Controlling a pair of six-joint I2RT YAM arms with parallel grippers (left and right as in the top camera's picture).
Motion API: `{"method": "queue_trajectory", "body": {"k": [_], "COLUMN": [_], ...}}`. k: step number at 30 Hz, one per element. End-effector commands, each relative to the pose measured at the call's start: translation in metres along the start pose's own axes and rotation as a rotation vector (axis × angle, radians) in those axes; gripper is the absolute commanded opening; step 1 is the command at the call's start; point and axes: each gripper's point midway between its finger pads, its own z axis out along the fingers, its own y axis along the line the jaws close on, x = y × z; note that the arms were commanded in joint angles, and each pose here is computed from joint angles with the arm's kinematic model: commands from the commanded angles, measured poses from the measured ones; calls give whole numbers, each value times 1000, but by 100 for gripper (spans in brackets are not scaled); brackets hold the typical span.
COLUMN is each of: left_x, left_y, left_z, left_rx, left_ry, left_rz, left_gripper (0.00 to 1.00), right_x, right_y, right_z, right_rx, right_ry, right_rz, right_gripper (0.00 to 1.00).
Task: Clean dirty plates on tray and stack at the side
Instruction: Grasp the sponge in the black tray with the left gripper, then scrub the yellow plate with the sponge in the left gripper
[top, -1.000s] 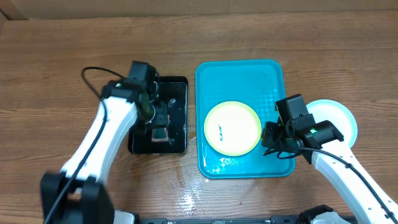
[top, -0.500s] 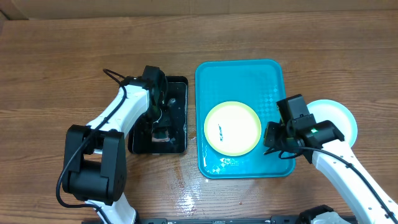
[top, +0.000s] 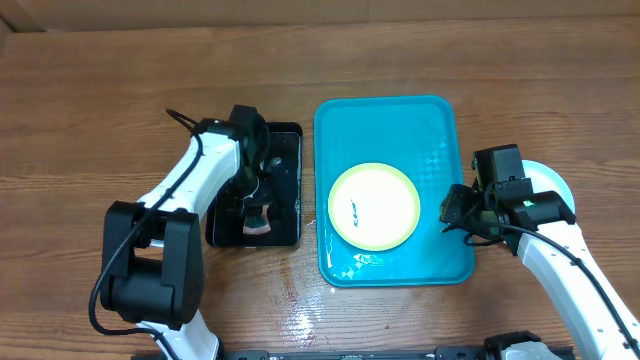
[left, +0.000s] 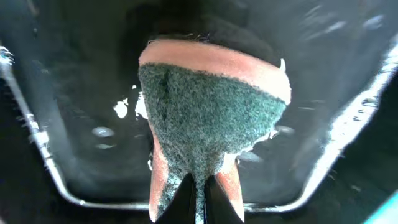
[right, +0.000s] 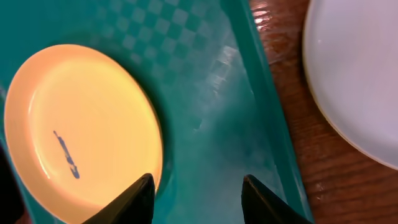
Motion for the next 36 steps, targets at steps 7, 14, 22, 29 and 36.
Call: {"method": "queue_trajectory", "body": {"k": [7, 14, 22, 29, 36], "left_x": [-21, -20, -16, -10, -2], "left_y": [-26, -36, -47, -113, -195], "left_z": [-67, -89, -90, -90, -97], "left_rx": [15, -23, 13, 111, 284], "left_ry": [-147, -180, -171, -237, -342], "left_rz": [93, 135, 124, 229, 302], "left_gripper": [4, 4, 4, 4, 4], "right_x": [12, 18, 28, 29, 33], "right_y": [21, 26, 31, 31, 28], "right_z": [36, 62, 79, 90, 98], "right_rx": [-126, -160, -119, -104, -89], "right_ry": [115, 186, 207, 215, 241], "right_rz": [-124, -115, -149, -131, -108], "right_gripper": [47, 47, 34, 18, 4]}}
